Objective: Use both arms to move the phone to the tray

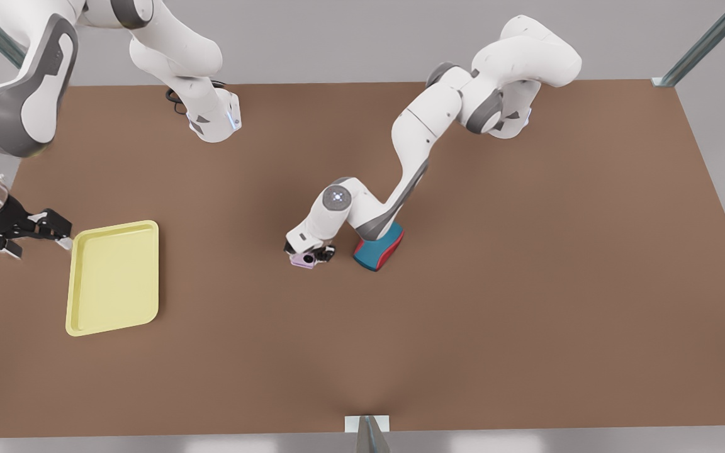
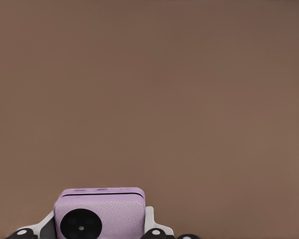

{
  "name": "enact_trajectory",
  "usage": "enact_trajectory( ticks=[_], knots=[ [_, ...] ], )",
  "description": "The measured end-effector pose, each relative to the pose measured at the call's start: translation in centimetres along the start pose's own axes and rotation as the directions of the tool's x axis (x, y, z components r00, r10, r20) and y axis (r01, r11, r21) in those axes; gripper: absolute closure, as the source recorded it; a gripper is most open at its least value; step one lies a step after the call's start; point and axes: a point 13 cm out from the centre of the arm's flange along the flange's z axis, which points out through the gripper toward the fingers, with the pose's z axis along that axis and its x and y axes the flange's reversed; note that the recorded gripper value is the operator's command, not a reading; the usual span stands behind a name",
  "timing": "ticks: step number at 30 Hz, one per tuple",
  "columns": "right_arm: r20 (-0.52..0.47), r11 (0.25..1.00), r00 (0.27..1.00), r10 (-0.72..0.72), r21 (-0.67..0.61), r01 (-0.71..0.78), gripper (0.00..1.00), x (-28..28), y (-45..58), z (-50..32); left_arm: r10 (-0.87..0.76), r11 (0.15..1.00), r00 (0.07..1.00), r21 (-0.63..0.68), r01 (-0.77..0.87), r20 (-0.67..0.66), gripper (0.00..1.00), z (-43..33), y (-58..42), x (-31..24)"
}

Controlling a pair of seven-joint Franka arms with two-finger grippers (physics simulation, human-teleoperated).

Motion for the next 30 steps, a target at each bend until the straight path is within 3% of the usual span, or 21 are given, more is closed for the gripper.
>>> enact_trajectory(
  ticks=[2,10,14,18,20,23,30],
  knots=[
    [-0.042,1.000,0.999,0.016,-0.003,-0.016,0.00,0.9,0.4,-0.2,-0.017,1.000,1.000,0.009,0.017,0.016,0.00,0.7,-0.5,0.5],
    [-0.221,0.998,0.975,0.012,-0.053,-0.025,0.00,4.8,5.0,5.4,-0.122,0.993,0.992,0.006,0.122,0.043,0.00,-2.6,-0.1,-2.6],
    [-0.265,0.997,0.964,-0.031,-0.072,0.012,0.00,5.9,9.4,7.8,-0.325,0.936,0.945,-0.132,0.326,0.030,0.00,-19.7,16.2,-16.0],
    [-0.292,0.994,0.952,-0.090,-0.085,0.068,0.00,5.1,16.6,11.6,-0.432,0.840,0.899,-0.330,0.430,0.071,0.00,-36.5,35.4,-20.5],
    [-0.312,0.991,0.943,-0.121,-0.099,0.094,0.00,4.3,21.8,15.2,-0.473,0.831,0.881,-0.316,0.458,0.035,0.00,-47.1,40.9,-18.4],
    [-0.332,0.990,0.935,-0.124,-0.104,0.095,0.00,3.1,28.4,21.5,-0.403,0.855,0.915,-0.358,0.376,-0.002,0.00,-57.7,42.0,-12.3],
    [-0.318,0.995,0.948,0.011,-0.086,-0.041,0.00,3.4,37.7,28.9,-0.378,0.858,0.915,-0.423,0.291,-0.138,0.00,-59.6,48.0,-9.1]
  ],
)
